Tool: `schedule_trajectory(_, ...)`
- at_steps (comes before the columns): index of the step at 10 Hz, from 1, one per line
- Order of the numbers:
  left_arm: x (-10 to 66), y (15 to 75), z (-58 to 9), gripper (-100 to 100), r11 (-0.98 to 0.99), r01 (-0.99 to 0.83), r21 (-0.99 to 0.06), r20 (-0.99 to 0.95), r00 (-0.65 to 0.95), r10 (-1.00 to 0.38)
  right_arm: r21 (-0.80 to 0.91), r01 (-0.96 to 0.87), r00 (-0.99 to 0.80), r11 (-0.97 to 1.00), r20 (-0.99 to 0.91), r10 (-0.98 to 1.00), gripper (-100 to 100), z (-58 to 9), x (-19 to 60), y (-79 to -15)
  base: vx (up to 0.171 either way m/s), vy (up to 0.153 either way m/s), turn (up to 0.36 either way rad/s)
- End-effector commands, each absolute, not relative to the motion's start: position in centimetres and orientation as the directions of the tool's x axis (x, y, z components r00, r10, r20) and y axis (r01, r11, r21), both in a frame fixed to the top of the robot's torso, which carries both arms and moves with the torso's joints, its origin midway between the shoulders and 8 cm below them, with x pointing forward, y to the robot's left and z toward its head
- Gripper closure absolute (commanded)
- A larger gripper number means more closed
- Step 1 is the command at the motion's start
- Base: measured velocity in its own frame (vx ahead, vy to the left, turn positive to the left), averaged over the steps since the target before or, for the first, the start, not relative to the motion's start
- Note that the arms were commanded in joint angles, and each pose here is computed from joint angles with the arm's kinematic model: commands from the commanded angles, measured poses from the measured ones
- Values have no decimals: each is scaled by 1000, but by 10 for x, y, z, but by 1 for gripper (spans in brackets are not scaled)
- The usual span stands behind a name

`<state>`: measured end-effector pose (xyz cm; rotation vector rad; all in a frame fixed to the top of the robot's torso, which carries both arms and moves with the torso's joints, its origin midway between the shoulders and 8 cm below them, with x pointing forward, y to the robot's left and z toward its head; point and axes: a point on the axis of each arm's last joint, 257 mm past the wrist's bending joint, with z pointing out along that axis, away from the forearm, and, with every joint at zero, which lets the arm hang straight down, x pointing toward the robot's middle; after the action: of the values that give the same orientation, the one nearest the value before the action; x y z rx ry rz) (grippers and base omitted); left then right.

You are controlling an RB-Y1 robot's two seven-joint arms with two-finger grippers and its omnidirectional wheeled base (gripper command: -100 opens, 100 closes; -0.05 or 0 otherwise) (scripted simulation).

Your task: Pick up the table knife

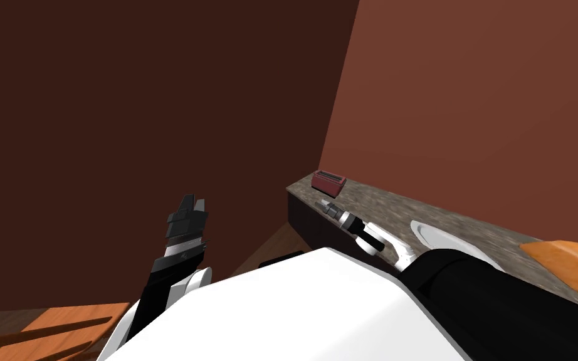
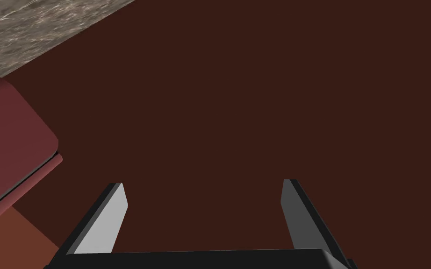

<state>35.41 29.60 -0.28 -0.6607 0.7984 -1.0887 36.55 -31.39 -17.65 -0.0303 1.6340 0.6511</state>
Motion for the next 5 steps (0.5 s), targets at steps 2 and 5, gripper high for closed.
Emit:
schedule_trajectory(2, 354, 296, -3, 0, 331, 505, -797, -233, 248, -940, 331, -384, -242, 862, -937, 252, -100, -195, 361, -328, 60, 32, 110)
schedule_trajectory(5, 354, 296, -3, 0, 331, 505, -797, -233, 248, -940, 261, -369, -325, 892, -935, 139, -100, -226, 348, -355, 52, 19, 123)
